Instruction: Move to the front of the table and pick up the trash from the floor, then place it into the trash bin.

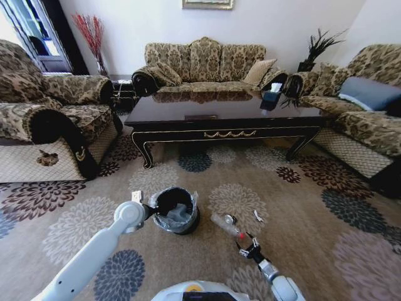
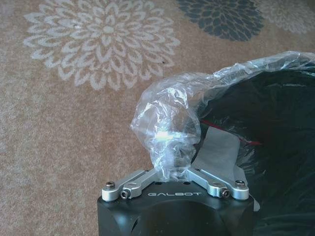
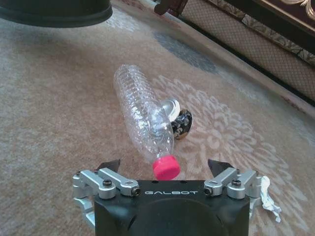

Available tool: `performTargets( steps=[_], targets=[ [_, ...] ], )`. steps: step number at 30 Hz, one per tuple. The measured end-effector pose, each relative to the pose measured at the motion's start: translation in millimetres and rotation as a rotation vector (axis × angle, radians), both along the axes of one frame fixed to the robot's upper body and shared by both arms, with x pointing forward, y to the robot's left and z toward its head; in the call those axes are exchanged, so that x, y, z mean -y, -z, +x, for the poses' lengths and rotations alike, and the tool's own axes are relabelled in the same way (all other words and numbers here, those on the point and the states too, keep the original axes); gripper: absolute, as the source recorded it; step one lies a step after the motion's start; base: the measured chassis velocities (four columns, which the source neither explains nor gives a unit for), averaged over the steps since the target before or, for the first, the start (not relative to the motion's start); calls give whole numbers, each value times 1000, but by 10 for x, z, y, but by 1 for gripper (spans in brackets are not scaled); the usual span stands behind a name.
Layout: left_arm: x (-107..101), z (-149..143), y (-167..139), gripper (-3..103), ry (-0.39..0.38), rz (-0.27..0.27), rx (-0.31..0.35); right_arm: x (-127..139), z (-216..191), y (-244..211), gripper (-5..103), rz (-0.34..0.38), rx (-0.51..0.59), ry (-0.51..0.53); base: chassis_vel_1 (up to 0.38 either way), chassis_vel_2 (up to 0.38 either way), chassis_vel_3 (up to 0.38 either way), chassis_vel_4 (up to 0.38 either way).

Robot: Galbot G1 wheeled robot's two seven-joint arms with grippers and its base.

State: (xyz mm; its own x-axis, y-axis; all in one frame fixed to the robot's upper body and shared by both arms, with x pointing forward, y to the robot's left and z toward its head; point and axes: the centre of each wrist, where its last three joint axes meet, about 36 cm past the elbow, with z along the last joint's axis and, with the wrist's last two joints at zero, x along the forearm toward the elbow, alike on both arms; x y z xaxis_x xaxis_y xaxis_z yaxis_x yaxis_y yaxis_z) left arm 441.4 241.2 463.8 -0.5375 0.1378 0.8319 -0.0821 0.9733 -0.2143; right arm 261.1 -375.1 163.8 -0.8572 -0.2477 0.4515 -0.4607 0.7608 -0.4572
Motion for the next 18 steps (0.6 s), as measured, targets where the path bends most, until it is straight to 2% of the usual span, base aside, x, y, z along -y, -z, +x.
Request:
performTargets(
  steps=[11, 12, 13, 16, 17, 18],
  targets=[
    [-17, 30, 7, 0, -1, 4, -5, -14, 87, 76, 102, -1, -17, 12, 0, 0, 0, 0],
    [-20, 33, 11, 0, -1, 5, -6, -13, 99, 85, 97, -1, -19, 12, 0, 0, 0, 0],
    [-20, 33, 11, 0, -1, 5, -6, -13, 99, 85, 97, -1, -19, 12, 0, 0, 0, 0],
    [-23, 25, 29, 0, -1, 7, -12, 0, 133, 104, 82, -2, -21, 16, 0, 0, 0, 0],
    [-23, 25, 29, 0, -1, 7, -12, 0, 133, 104, 82, -2, -21, 16, 0, 0, 0, 0],
    [-19, 22, 39, 0, 0, 7, -14, 5, 140, 108, 77, -2, -21, 17, 0, 0, 0, 0]
  ],
)
